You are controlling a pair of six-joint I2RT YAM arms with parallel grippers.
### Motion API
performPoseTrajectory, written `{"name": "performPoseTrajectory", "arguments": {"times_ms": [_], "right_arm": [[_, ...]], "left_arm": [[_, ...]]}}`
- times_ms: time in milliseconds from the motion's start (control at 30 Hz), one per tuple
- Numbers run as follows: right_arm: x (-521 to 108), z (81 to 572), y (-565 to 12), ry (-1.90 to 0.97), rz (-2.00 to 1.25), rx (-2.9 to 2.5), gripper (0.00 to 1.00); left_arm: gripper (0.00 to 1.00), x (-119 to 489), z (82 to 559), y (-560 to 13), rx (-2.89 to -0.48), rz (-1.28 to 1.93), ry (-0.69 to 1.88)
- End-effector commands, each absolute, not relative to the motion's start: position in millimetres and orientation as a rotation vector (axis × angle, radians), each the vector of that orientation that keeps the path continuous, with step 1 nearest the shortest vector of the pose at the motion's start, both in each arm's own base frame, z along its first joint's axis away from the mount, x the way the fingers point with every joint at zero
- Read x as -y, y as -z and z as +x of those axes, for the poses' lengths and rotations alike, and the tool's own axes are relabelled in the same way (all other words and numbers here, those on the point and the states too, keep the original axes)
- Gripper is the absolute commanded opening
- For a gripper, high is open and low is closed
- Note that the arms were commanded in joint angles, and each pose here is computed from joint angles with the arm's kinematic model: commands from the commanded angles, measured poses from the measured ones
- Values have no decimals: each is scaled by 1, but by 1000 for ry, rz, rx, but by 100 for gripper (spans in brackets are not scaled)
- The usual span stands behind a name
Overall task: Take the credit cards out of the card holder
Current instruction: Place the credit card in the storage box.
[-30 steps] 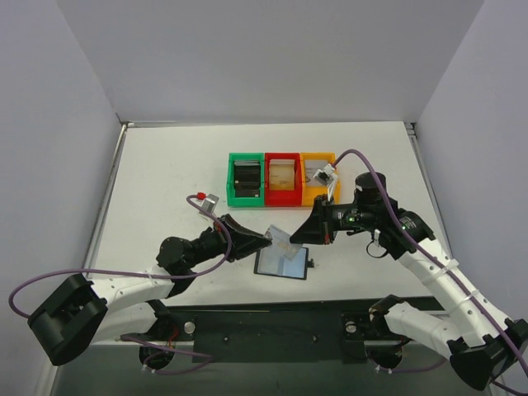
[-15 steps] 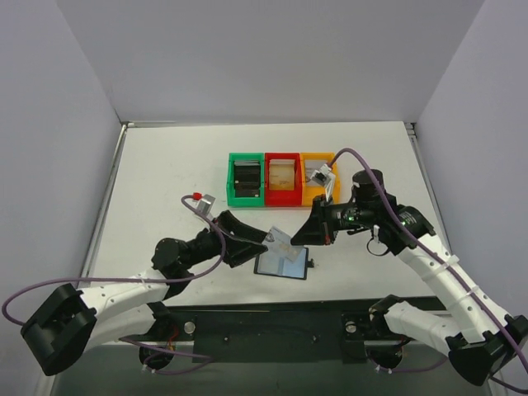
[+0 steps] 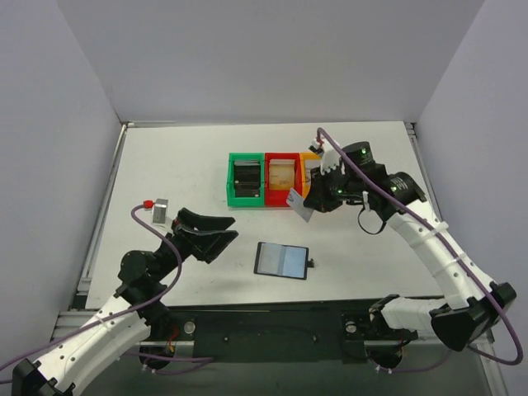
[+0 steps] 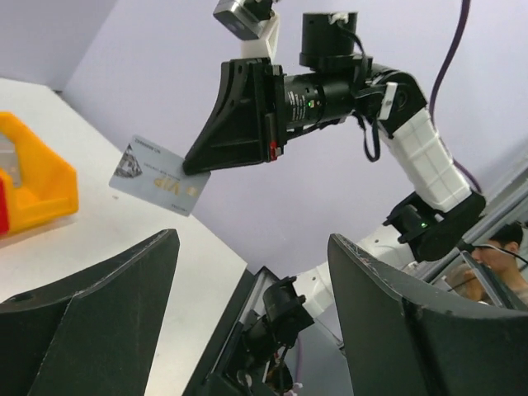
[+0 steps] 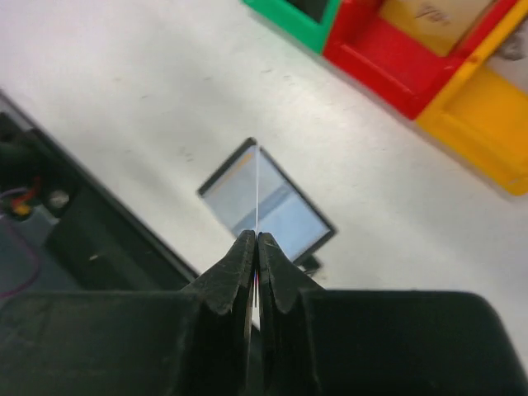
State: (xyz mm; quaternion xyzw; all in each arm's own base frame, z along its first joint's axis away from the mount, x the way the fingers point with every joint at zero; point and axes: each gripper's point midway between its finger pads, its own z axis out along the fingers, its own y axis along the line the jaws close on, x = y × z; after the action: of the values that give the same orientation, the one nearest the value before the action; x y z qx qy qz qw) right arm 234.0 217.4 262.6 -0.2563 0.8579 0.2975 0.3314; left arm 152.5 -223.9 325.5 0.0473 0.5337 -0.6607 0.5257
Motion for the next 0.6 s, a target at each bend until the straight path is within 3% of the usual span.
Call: {"name": "performPoseTrajectory", "arguments": {"times_ms": [0,200,333,567], "right_arm": [[-185,285,-245,-299,-720,-2260,0],[-186,306,-241,-170,-1192,-2054,0],[-177,331,-266,-260,-1142,-1983,0],[-157,371,-250,-390,-1158,-1966,0]], "left_arm": [[83,223,169,-295,-1397,51,1489],[83,227,169,-287,-1426,59,1502],[83,227,169,-282,-1434,37,1518],[83,231,169,-263,-1499,-8,1565]]}}
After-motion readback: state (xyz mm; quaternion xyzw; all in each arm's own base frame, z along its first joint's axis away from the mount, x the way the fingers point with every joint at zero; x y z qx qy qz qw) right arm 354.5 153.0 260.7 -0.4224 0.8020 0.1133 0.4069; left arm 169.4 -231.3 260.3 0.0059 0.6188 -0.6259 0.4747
